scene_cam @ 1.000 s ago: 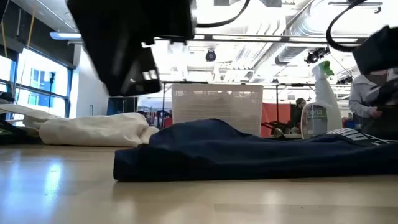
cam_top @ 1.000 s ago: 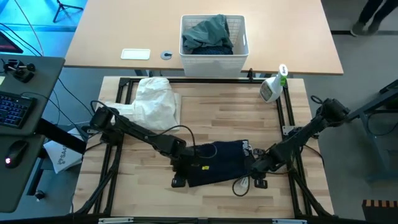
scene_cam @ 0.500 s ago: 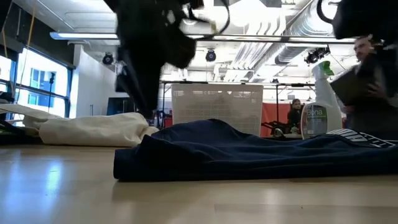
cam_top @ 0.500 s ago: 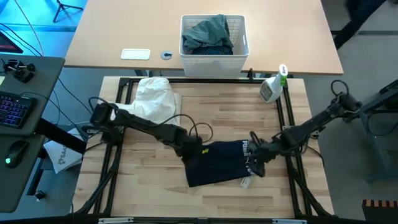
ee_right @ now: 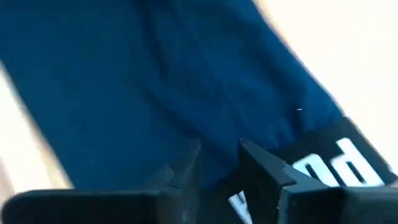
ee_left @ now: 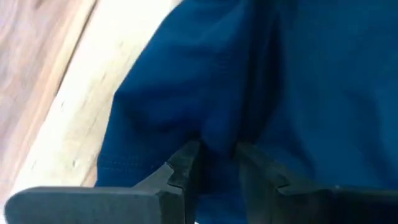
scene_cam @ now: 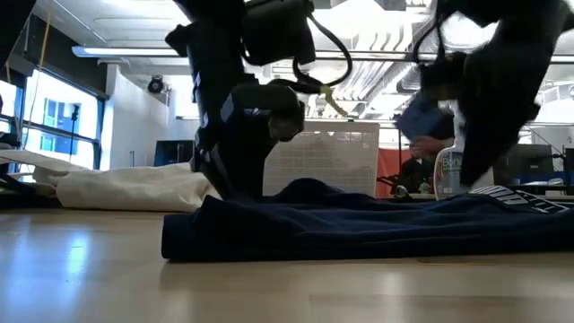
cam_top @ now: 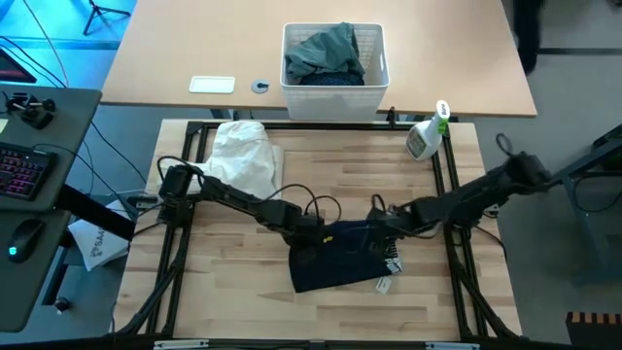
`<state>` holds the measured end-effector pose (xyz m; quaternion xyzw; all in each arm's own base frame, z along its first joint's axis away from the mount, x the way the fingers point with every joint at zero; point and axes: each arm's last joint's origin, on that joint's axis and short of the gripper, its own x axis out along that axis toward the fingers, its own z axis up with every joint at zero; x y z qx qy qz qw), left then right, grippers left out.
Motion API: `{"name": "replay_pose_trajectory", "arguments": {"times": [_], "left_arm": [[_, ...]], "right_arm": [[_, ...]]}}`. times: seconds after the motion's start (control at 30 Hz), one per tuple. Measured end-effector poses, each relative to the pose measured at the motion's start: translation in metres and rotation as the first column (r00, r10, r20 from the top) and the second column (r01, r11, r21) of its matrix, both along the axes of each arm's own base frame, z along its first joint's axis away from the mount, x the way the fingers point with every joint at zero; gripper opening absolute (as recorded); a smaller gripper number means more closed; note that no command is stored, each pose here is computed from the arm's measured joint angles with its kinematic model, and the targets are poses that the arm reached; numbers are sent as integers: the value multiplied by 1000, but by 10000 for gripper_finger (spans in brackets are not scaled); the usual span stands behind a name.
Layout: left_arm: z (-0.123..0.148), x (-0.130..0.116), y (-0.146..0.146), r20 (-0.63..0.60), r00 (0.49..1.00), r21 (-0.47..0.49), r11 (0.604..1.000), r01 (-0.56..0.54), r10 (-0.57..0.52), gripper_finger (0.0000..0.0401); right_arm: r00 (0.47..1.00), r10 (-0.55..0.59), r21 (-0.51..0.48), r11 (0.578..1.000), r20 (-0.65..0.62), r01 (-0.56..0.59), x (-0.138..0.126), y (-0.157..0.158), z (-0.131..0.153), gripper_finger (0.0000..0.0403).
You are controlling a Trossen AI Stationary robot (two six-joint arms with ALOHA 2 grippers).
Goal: Fold Laundry from Bin
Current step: Fold the blue boxer short
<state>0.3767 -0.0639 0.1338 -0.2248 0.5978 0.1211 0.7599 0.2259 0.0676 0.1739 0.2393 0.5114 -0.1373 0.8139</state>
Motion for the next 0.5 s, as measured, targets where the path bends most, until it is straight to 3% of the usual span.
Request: {"name": "replay_pose_trajectory", "arguments": {"times": [0.27, 0.5], "left_arm": [[8, -10, 2, -53, 992, 68, 991, 118, -114, 70], [11, -24, 5, -178, 967, 103, 974, 200, -180, 69]], "right_arm": [[977, 45, 15, 999, -211, -42, 14, -15, -42, 36], [983, 48, 23, 999, -179, -45, 11, -19, -33, 2]]}}
